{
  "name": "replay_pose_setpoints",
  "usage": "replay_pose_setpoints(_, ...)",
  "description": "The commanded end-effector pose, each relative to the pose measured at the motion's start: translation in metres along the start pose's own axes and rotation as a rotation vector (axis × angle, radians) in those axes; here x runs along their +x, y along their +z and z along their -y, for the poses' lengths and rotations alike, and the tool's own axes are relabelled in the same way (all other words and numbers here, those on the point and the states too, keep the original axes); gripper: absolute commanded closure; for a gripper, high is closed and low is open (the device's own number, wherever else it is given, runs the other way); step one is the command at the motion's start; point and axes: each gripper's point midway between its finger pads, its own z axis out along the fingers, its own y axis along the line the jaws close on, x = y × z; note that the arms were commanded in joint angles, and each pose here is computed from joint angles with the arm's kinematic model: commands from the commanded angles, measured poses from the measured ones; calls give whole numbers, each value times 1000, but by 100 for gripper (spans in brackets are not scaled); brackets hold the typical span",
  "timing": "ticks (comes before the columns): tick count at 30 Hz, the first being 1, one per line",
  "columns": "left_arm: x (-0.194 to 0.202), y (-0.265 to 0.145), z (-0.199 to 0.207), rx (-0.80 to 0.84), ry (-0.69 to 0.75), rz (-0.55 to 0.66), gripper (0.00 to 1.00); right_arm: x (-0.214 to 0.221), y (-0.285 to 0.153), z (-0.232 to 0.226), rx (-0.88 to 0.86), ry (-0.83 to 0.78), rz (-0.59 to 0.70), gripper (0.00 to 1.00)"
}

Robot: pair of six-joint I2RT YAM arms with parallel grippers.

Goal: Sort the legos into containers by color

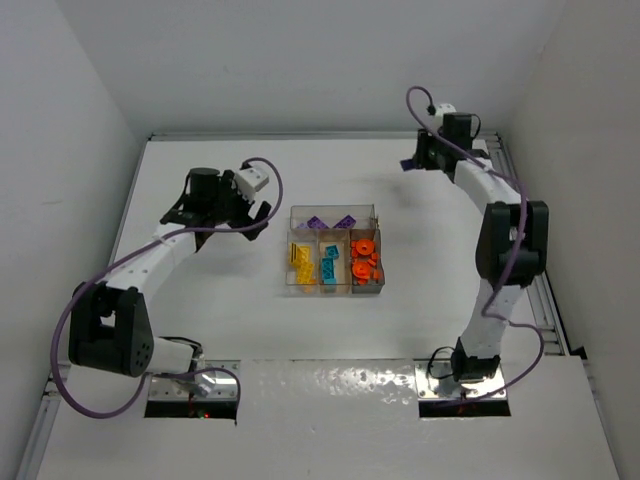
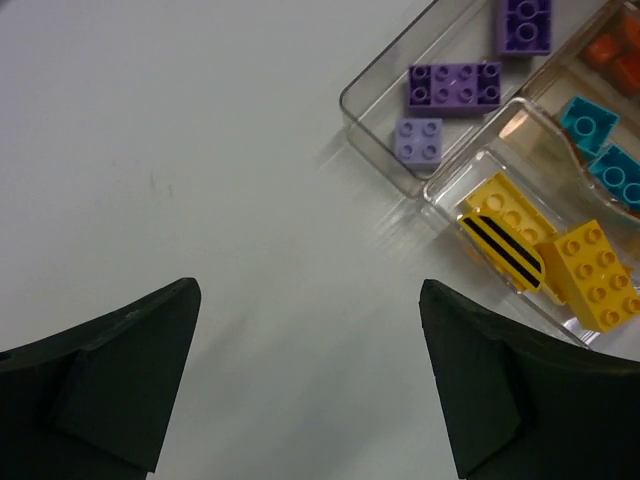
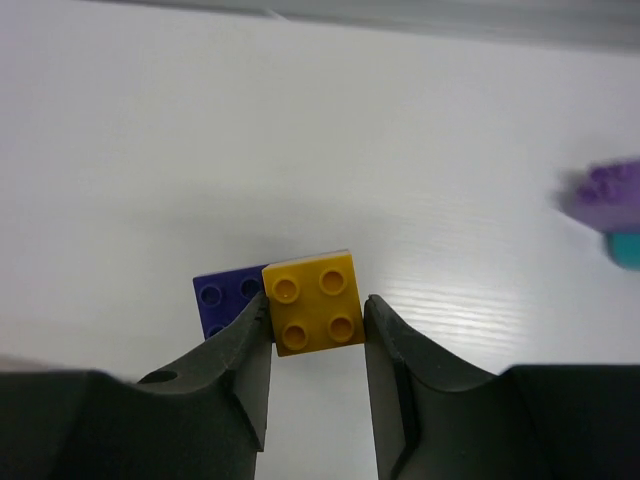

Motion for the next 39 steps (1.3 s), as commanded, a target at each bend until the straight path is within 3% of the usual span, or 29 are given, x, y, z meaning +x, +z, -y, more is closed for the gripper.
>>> replay_pose_setpoints(1, -62, -6, 23, 118, 281, 185, 10, -60, -64, -97, -152, -83, 201, 100)
replay_pose_setpoints(2, -66, -4, 27, 119, 306, 193, 10, -65, -88, -136, -215, -103, 238, 100)
replay_pose_setpoints(3, -73, -3, 37, 136, 337, 211, 9, -44, -91, -154, -249, -107, 208, 100)
replay_pose_setpoints(7, -99, -2, 58, 167, 385, 305, 2, -28, -129, -230, -421, -12, 217, 100)
replay_pose_setpoints(13, -123, -8, 77, 215, 444, 446, 5, -22, -167, -280, -512, -29, 233, 100)
replay_pose_setpoints(20, -134, -10, 102, 316, 464, 534, 11, -8, -192, -299, -528, 21, 265, 100)
replay_pose_setpoints(39, -143, -2, 117, 331, 416, 528, 28, 0, -196, -307, -549, 74, 264, 100)
